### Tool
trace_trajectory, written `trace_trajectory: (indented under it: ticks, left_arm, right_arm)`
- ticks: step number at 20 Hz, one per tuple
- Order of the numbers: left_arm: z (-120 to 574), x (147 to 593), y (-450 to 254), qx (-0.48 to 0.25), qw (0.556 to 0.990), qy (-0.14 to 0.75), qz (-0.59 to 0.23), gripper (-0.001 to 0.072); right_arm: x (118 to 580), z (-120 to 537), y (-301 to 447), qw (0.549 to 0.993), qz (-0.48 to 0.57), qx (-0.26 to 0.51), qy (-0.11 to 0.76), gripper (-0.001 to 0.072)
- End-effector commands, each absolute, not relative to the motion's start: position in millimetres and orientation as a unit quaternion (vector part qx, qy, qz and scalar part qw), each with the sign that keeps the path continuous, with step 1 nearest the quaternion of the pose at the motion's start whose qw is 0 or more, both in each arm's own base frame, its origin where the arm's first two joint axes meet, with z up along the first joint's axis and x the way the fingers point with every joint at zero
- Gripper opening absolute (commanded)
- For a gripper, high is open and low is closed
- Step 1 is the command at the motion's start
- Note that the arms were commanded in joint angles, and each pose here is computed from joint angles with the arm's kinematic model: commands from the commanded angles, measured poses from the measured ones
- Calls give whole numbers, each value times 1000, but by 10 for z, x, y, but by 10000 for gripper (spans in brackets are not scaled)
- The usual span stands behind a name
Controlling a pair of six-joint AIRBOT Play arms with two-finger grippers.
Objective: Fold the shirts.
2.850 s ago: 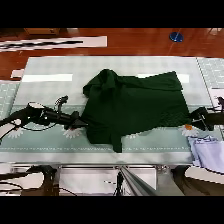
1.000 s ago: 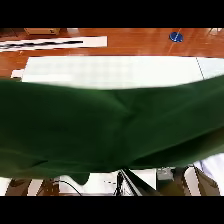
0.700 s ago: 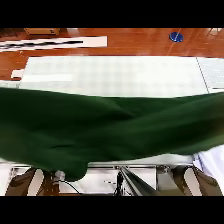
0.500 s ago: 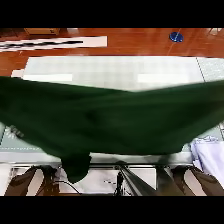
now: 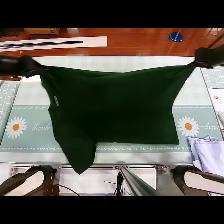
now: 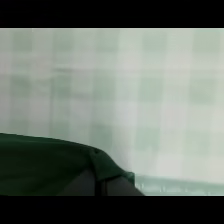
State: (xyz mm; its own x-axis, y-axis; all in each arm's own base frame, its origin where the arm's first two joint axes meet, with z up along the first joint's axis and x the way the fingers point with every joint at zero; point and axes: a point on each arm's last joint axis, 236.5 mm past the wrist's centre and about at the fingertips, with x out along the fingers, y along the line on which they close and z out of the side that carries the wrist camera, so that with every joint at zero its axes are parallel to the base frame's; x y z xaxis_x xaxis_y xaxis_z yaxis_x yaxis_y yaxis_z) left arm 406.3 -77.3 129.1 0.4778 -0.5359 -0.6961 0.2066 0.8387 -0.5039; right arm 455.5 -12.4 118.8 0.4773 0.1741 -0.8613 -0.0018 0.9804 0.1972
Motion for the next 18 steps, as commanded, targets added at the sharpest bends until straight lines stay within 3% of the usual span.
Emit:
trace_trajectory:
  ticks: [1,7,11,18]
  left_arm:
    - [401,4567,-802,-202,820,498,-199,23]
    - [-310,5053,-738,-196,836,477,-187,23]
    - [-271,5428,-674,-153,885,404,-172,23]
    - [-77,5834,-656,-117,935,315,-115,23]
  right_arm:
    - [5163,710,-242,875,31,92,475,26]
    - [5727,451,-358,906,10,112,407,26]
    - [5875,167,-343,904,9,134,405,25]
    - [5879,-162,-373,900,32,72,428,25]
